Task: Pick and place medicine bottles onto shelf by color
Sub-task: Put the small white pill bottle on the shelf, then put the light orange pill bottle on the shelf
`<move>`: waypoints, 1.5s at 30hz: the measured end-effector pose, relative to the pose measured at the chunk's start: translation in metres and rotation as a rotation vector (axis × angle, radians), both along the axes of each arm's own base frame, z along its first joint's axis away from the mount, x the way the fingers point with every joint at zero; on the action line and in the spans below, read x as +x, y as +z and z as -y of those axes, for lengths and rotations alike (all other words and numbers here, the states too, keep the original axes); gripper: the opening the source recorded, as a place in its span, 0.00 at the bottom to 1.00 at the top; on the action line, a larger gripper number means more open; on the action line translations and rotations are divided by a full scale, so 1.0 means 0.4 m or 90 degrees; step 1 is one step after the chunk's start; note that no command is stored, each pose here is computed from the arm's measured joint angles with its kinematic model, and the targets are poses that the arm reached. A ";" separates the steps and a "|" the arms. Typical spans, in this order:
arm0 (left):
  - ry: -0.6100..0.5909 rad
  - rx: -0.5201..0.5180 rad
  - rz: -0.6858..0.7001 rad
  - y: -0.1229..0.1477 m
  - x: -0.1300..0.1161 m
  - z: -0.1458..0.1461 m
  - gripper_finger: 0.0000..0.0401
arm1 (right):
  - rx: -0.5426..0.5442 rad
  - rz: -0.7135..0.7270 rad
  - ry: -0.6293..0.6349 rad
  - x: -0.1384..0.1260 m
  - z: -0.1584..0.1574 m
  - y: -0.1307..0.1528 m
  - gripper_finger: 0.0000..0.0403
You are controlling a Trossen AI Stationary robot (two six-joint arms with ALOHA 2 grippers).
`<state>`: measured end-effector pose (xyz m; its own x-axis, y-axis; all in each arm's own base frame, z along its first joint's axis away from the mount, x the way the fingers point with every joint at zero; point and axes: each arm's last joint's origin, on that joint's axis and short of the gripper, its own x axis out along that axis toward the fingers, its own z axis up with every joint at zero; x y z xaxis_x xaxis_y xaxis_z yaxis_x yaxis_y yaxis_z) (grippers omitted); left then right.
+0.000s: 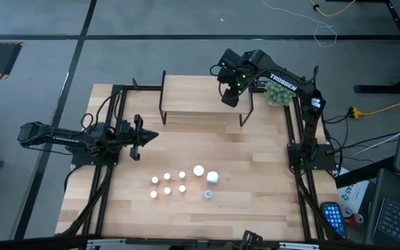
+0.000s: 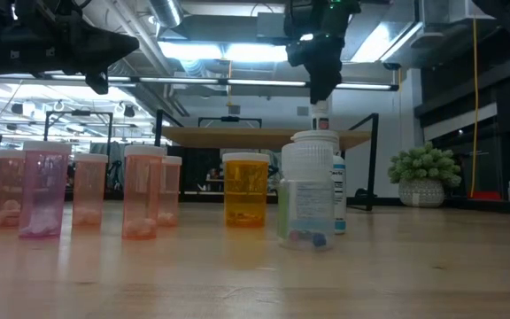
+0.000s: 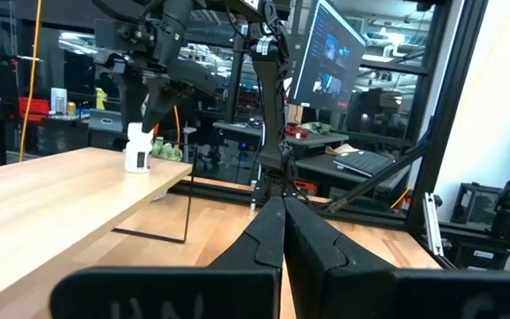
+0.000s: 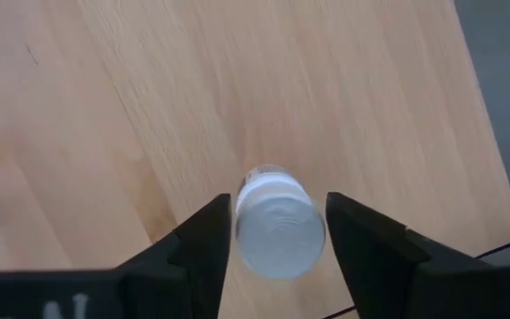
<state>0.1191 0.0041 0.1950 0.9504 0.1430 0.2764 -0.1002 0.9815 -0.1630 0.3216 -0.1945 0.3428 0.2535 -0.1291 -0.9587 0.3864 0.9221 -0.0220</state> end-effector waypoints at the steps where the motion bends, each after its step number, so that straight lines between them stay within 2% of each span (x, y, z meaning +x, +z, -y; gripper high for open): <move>1: 0.000 0.000 0.000 0.000 0.000 0.000 0.00 | 0.001 0.001 -0.005 0.000 0.000 0.000 0.49; 6: 0.000 0.000 0.000 0.000 0.000 0.000 0.00 | 0.001 0.001 -0.007 0.000 0.000 0.000 0.57; 10: 0.000 0.000 0.000 0.000 0.000 0.000 0.00 | -0.007 0.013 -0.008 0.002 0.001 0.010 0.60; 17: 0.000 0.000 0.000 0.000 0.000 0.000 0.00 | -0.049 0.113 -0.022 0.003 -0.010 0.116 0.60; 20: 0.000 0.000 -0.007 -0.002 0.001 0.000 0.00 | 0.014 0.176 -0.041 0.005 -0.038 0.157 0.60; 22: 0.000 0.000 -0.016 -0.006 0.002 0.000 0.00 | 0.093 0.223 0.004 0.018 -0.073 0.174 0.60; 24: 0.000 0.000 -0.021 -0.008 0.002 0.000 0.00 | 0.181 0.259 0.085 0.034 -0.119 0.180 0.60; 27: 0.000 0.001 -0.036 -0.013 0.003 0.000 0.00 | 0.246 0.271 0.224 0.060 -0.202 0.177 0.60; 29: 0.000 0.000 -0.040 -0.014 0.004 0.000 0.00 | 0.245 0.251 0.289 0.069 -0.254 0.174 0.60; 33: 0.000 0.000 -0.040 -0.015 0.004 0.000 0.00 | 0.201 0.200 0.355 0.080 -0.333 0.165 0.60; 40: -0.001 0.001 -0.048 -0.017 0.004 0.000 0.00 | 0.161 0.171 0.395 0.091 -0.414 0.163 0.60; 45: 0.029 -0.008 -0.140 -0.052 0.006 -0.003 0.00 | 0.185 0.139 0.387 0.084 -0.453 0.159 0.60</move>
